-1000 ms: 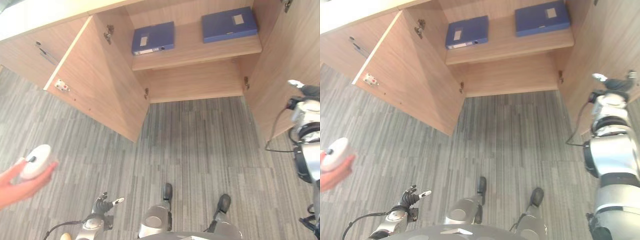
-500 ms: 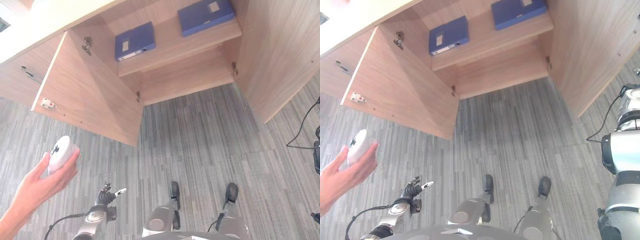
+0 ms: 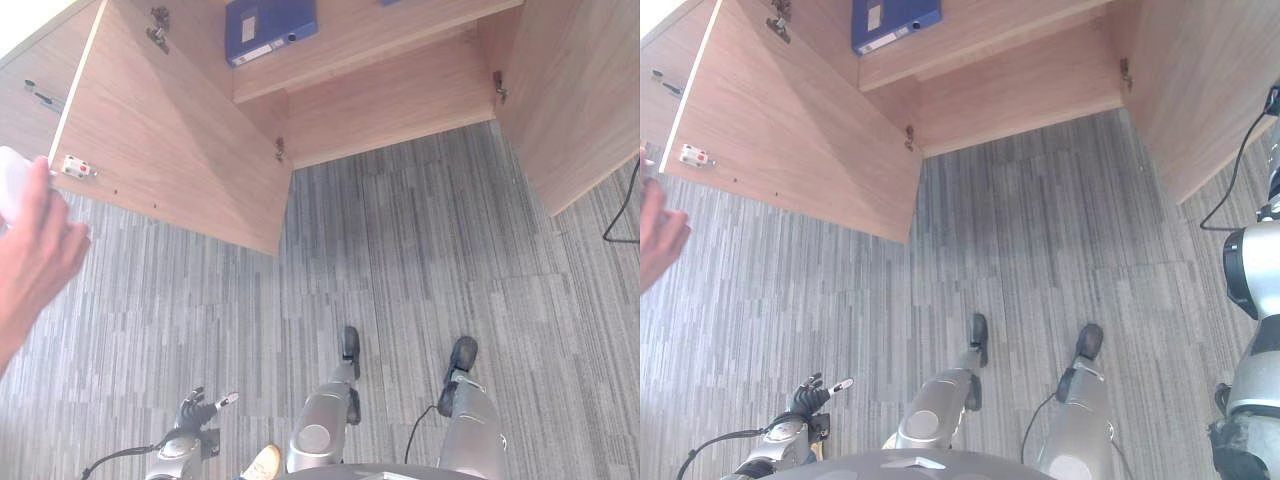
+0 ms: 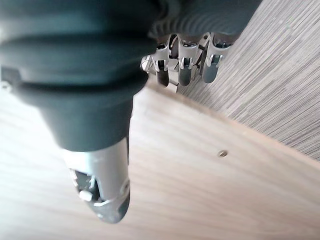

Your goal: Put the empty folder in the office cabinet

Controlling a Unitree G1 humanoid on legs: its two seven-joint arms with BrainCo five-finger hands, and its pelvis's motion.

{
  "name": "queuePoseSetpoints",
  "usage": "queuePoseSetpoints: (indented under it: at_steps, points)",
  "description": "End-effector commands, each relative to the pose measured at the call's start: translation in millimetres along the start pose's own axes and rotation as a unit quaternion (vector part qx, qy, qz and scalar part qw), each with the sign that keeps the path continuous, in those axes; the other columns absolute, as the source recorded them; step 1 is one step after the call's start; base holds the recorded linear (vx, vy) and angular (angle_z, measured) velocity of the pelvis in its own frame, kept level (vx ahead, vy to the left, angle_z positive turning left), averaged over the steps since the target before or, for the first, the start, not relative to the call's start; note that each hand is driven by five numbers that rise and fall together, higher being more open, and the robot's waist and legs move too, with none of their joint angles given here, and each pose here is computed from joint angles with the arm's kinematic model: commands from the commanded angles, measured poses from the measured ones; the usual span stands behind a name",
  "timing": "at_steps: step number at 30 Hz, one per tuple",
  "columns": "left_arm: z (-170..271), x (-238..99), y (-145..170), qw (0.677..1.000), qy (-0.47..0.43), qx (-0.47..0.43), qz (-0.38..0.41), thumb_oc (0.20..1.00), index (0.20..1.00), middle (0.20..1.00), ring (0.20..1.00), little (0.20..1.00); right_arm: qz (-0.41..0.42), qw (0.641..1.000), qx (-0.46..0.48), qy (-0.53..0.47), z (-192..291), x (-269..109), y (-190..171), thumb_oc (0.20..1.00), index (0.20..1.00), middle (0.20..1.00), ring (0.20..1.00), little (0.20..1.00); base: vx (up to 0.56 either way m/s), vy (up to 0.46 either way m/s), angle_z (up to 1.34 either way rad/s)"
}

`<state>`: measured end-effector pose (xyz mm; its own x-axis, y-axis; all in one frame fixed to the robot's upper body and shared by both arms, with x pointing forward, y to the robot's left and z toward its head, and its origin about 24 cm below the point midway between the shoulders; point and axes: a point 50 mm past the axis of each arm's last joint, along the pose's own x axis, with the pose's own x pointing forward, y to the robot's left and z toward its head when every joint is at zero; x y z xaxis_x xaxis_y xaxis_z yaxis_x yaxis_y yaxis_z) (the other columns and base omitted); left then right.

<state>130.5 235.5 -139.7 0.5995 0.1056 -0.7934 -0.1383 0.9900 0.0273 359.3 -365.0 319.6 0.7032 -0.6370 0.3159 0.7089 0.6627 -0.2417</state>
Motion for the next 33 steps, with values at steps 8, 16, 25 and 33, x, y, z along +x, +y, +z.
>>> queuePoseSetpoints:
  at_steps: [8,16,25,33]
  points:
    - [6.1,-2.2,34.7,0.997,0.012,0.059,0.046,1.000,1.000,1.000,1.000,1.000,0.125,0.979,-0.063,-0.146,48.1,-13.5,48.7,1.000,1.000,1.000,1.000,1.000,-0.01,-0.019,-0.08]
    - [20.7,5.1,25.4,0.997,-0.008,0.066,0.047,1.000,1.000,1.000,1.000,1.000,0.333,0.930,0.033,-0.151,0.4,-78.7,144.6,1.000,1.000,1.000,1.000,1.000,0.00,-0.005,-0.01]
    - [36.1,8.5,28.0,0.995,-0.034,0.056,0.076,1.000,1.000,1.000,1.000,1.000,0.531,0.841,0.018,-0.104,-74.1,-194.2,221.9,1.000,1.000,1.000,1.000,1.000,0.03,0.066,0.04]
    - [74.8,8.1,47.4,0.988,-0.092,0.065,0.102,1.000,1.000,1.000,1.000,1.000,0.555,0.828,-0.004,-0.077,-83.7,-215.5,242.8,1.000,1.000,1.000,1.000,1.000,0.00,0.115,0.17]
